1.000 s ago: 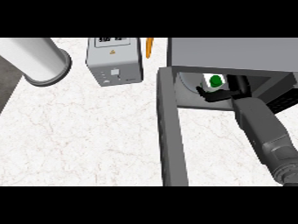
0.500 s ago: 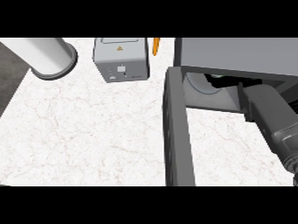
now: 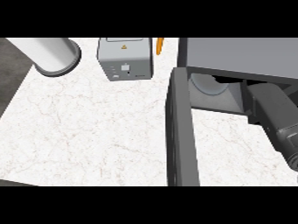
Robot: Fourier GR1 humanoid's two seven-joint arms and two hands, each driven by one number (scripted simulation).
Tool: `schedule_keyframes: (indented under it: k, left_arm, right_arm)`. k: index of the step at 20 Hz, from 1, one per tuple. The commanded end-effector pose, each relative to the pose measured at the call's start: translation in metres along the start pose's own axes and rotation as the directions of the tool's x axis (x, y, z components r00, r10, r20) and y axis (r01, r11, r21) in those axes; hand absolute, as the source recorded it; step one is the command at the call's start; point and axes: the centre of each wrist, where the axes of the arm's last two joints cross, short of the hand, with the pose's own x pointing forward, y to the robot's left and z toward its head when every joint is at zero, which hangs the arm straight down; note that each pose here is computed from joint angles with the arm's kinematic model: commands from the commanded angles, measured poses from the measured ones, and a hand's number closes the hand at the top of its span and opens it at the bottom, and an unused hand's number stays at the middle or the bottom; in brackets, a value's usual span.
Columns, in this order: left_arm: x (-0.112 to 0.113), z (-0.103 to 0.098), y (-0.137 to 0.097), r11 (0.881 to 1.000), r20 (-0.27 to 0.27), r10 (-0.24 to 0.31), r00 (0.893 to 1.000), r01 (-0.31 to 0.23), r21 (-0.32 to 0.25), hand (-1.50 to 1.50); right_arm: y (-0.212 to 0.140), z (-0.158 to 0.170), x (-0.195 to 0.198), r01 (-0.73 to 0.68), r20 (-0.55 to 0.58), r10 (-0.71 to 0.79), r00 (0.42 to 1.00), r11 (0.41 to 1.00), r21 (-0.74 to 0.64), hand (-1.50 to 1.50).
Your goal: Pick up the milk, place it into the microwave and close the microwave
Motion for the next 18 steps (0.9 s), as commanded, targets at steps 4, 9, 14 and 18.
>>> schedule_keyframes:
  k: [4, 9, 14, 18]
  left_arm:
    - [0.0, -0.009, 0.004, 1.0, 0.019, -0.006, 1.0, 0.007, -0.025, -1.5]
    - [-0.002, -0.011, 0.006, 1.0, 0.006, 0.0, 1.0, 0.0, -0.025, -1.5]
    - [0.002, -0.014, 0.005, 0.999, -0.004, -0.017, 1.0, 0.017, -0.032, -1.5]
    - [0.003, -0.014, 0.01, 0.999, -0.011, -0.042, 0.999, 0.041, -0.033, -1.5]
  right_arm:
    - [-0.026, -0.019, 0.012, -0.058, 0.024, 0.059, 0.998, 0.996, -0.061, 1.5]
    - [-0.024, -0.019, 0.013, -0.064, 0.021, 0.066, 0.998, 0.995, -0.077, 1.5]
    - [-0.038, -0.028, 0.02, -0.067, 0.022, 0.069, 0.997, 0.994, -0.091, 1.5]
    - [-0.046, -0.023, 0.011, -0.078, 0.022, 0.081, 0.997, 0.992, -0.103, 1.5]
